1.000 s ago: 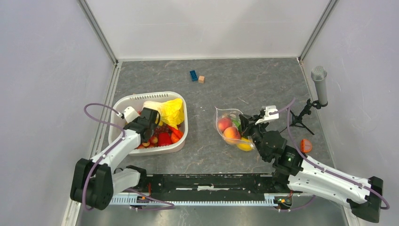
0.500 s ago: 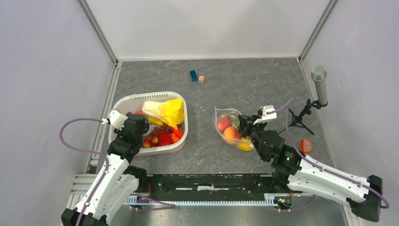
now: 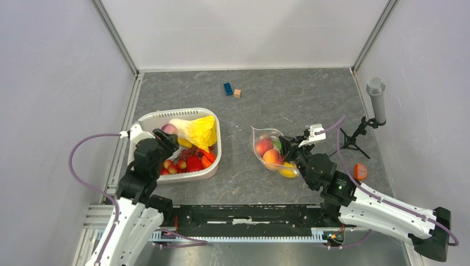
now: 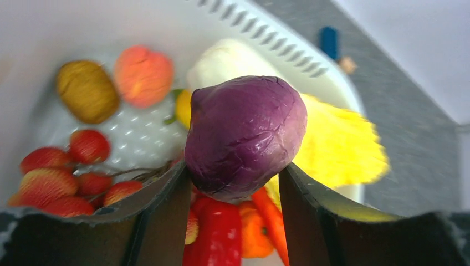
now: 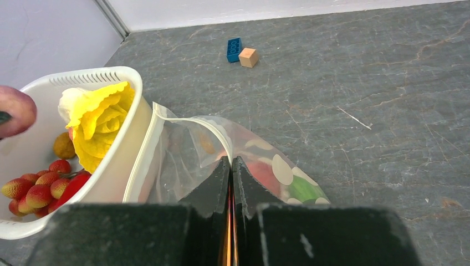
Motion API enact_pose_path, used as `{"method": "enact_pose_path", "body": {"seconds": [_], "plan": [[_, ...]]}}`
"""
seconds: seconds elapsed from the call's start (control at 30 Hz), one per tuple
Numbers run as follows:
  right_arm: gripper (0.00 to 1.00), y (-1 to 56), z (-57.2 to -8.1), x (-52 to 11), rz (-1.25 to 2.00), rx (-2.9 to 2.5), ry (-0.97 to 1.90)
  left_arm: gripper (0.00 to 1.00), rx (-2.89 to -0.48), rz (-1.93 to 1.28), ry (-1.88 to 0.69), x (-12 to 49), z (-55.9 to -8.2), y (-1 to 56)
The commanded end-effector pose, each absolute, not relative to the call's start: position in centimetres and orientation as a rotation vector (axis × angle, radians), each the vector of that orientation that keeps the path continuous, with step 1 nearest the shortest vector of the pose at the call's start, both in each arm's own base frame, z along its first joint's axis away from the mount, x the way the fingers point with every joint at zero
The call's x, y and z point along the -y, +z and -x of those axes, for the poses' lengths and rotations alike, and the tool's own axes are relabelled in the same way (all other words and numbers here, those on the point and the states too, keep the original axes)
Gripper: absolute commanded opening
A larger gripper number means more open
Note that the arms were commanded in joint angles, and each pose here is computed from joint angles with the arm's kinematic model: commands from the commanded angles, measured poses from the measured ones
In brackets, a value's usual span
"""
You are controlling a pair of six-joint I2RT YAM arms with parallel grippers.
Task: Place the food in the zip-top bag and seal the zipper
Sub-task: Place the fake vegetable in the zipper food storage bag.
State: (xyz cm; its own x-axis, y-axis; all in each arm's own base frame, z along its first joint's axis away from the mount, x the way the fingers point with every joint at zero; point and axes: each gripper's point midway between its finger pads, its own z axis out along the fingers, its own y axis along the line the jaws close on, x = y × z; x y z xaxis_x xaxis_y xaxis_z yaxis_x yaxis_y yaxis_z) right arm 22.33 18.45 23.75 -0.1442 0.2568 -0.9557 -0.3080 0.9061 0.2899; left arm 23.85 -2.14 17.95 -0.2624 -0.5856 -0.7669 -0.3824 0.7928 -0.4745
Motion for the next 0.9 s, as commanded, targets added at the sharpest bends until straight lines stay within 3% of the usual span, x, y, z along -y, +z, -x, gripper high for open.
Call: {"method": "enact_pose_path", "body": {"seconds": [0.0, 0.57, 0.87], "plan": [[0.07, 26.0, -22.2, -19.0, 0.017, -1.605, 0.558, 0.32, -1.743, 0.427, -0.452, 5.6, -24.0, 25.2], [0.07, 26.4, -21.7, -20.2, 0.057, -1.598, 0.620, 0.34, -1.656, -0.261, -1.098, 17.7, -20.0, 30.3], [0.07, 26.5, -21.6, -21.3, 0.095, -1.596, 0.655, 0.32, -1.671, -0.395, -1.227, 20.2, -19.0, 30.2]]}}
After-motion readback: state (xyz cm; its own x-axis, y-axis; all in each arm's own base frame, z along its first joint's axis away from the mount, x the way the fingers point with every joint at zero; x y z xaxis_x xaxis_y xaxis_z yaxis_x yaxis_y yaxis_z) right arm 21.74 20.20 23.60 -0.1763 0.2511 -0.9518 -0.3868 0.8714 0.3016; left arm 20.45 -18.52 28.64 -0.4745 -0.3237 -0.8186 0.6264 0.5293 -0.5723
